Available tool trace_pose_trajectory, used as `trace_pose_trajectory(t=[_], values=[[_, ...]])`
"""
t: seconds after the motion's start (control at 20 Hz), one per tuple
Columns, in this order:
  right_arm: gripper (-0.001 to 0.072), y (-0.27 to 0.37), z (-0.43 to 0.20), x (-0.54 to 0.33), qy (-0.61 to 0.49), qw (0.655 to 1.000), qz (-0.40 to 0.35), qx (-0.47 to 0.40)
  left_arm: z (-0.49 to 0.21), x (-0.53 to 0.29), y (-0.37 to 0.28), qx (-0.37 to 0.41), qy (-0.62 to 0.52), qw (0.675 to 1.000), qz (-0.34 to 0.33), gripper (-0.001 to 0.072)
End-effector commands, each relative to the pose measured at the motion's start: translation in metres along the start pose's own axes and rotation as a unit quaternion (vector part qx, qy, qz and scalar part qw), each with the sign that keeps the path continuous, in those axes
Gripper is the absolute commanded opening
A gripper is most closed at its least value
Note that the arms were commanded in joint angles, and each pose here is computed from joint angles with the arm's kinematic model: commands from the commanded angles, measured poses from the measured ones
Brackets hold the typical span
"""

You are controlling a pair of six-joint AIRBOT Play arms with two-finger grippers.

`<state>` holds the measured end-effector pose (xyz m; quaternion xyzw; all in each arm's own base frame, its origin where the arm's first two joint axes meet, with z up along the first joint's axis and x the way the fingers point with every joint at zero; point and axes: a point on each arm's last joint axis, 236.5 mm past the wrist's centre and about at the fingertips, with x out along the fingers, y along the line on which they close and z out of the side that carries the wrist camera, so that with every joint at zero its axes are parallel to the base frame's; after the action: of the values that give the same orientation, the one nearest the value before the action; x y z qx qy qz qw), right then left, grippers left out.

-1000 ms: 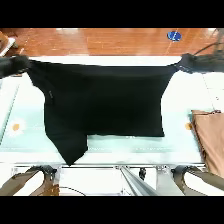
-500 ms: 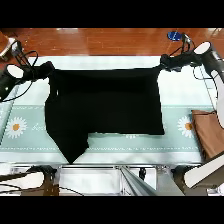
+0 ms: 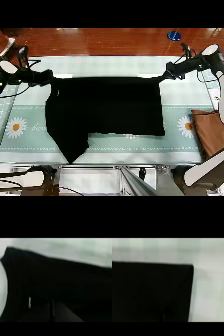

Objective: Fold the shirts.

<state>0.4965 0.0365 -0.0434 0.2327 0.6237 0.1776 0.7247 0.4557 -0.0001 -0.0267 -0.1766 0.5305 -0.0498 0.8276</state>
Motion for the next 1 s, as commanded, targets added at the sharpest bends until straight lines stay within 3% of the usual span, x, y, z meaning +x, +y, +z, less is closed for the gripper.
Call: trace_pose_trajectory(t=[0.0, 0.2, 0.25, 0.3, 0.35, 0.65, 0.85, 0.95], values=[[0.0026, -0.015, -0.042, 0.011, 0.076, 0.997, -0.004, 0.002, -0.060, 0.008, 0.010, 0.005, 0.112, 0.994, -0.014, 0.0017], [0.0028, -0.029, -0.058, 0.032, 0.091, 0.995, -0.020, 0.025, -0.081, 0.029, 0.017, -0.013, 0.146, 0.989, -0.016, 0.0018], [0.0136, -0.029, -0.059, 0.032, 0.094, 0.995, -0.019, 0.033, -0.081, 0.030, 0.018, -0.015, 0.148, 0.989, -0.016, 0.0096], [0.0392, -0.024, -0.061, 0.030, 0.097, 0.994, -0.011, 0.039, -0.084, 0.029, 0.018, -0.014, 0.156, 0.988, -0.017, 0.0424], [0.0408, -0.018, -0.062, 0.025, 0.099, 0.995, -0.004, 0.032, -0.087, 0.023, 0.019, -0.006, 0.170, 0.985, -0.014, 0.0505], [0.0407, -0.049, -0.057, -0.072, 0.000, 0.993, -0.111, 0.048, -0.112, -0.053, 0.055, -0.030, 0.209, 0.977, 0.011, 0.0505], [0.0407, -0.048, -0.105, -0.084, -0.087, 0.987, -0.100, 0.086, -0.198, -0.080, 0.085, -0.108, 0.218, 0.970, 0.011, 0.0505], [0.0407, -0.023, -0.142, -0.060, -0.106, 0.989, -0.047, 0.096, -0.242, -0.073, 0.081, -0.189, 0.231, 0.954, -0.015, 0.0505]])
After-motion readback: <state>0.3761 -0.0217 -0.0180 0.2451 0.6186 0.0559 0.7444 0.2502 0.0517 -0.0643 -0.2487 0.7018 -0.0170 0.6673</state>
